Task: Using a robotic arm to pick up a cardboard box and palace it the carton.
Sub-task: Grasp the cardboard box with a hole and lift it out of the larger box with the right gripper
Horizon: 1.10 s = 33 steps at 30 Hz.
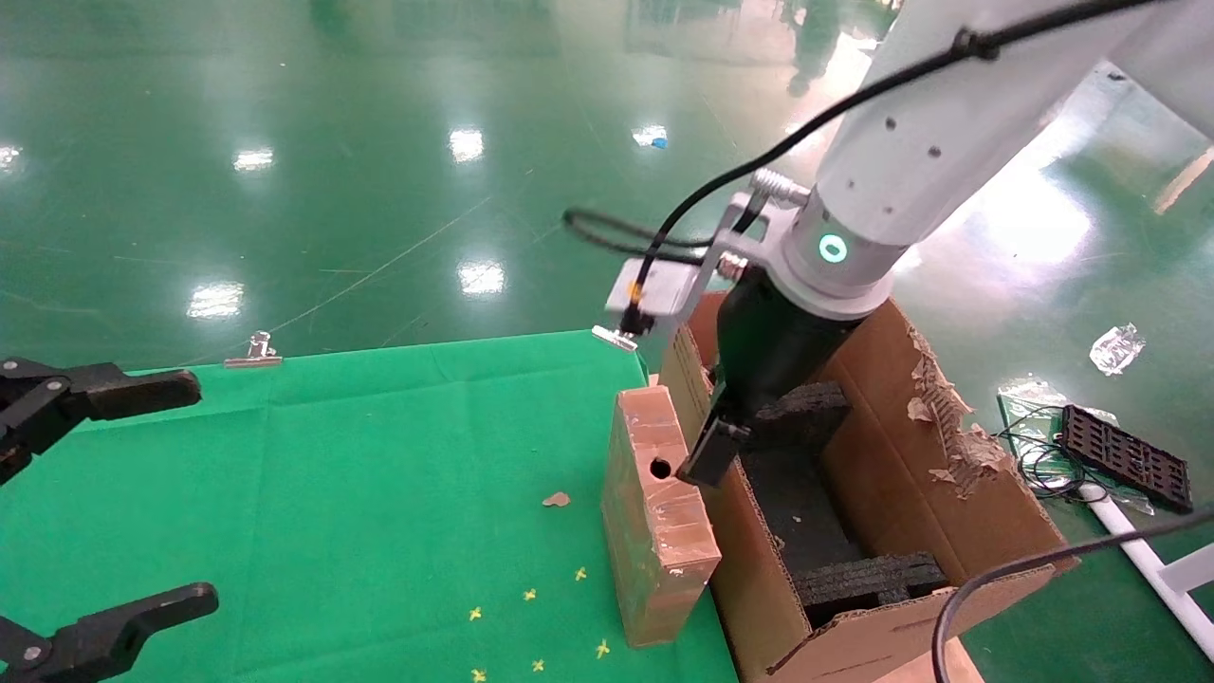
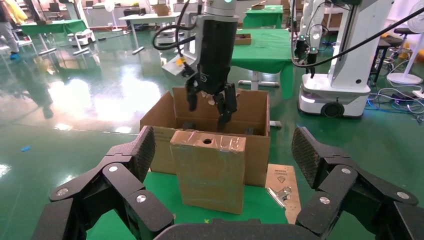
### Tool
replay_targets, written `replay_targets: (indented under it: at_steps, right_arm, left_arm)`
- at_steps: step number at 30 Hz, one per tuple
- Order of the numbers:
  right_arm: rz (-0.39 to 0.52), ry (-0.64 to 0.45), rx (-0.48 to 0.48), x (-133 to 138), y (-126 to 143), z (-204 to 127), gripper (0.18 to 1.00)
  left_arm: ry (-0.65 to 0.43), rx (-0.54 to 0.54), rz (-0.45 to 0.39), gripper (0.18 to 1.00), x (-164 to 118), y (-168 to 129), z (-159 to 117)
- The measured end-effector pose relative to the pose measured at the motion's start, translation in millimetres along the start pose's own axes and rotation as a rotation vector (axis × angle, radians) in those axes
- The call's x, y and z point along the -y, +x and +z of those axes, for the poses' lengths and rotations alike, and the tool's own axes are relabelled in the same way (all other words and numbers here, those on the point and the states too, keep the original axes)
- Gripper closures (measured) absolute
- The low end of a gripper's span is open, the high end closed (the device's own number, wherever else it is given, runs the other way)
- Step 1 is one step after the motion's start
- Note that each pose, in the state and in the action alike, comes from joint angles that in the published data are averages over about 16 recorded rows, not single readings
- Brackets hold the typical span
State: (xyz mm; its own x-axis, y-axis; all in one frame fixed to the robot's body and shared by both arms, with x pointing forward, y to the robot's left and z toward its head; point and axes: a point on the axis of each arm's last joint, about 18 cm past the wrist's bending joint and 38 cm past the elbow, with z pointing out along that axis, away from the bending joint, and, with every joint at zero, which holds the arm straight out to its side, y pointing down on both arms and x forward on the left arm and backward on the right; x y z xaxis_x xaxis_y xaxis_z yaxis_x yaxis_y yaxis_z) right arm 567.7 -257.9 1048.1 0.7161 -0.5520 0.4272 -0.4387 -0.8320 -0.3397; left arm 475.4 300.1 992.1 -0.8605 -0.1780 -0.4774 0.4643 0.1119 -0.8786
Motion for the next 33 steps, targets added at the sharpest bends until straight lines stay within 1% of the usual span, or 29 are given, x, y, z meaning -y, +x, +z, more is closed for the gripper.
replay_targets:
  at_steps: [3,6,10,14,17,21,33]
  right_arm:
    - [0.146,-0.004,0.048,-3,4,2,0.178]
    - [0.269,-0.011,0.096,-5,7,8,0.178]
    - [0.387,-0.018,0.145,-6,12,17,0.178]
    - [0.465,-0.026,0.167,-5,16,27,0.178]
    - [0.503,-0.031,0.174,-4,18,35,0.178]
    - [0.53,-0.038,0.175,-1,21,45,0.178]
    - [0.541,-0.066,0.172,3,20,62,0.199]
  left_arm:
    - [0.0,0.0,0.0,0.184,0,0,0]
    - [0.0,0.0,0.0,0.184,0,0,0]
    - [0.0,0.0,0.0,0.184,0,0,0]
    - [0.0,0.0,0.0,0.184,0,0,0]
    - [0.0,0.0,0.0,0.184,0,0,0]
    - [0.0,0.0,0.0,0.184,0,0,0]
    - [0.0,0.0,0.0,0.188,0,0,0]
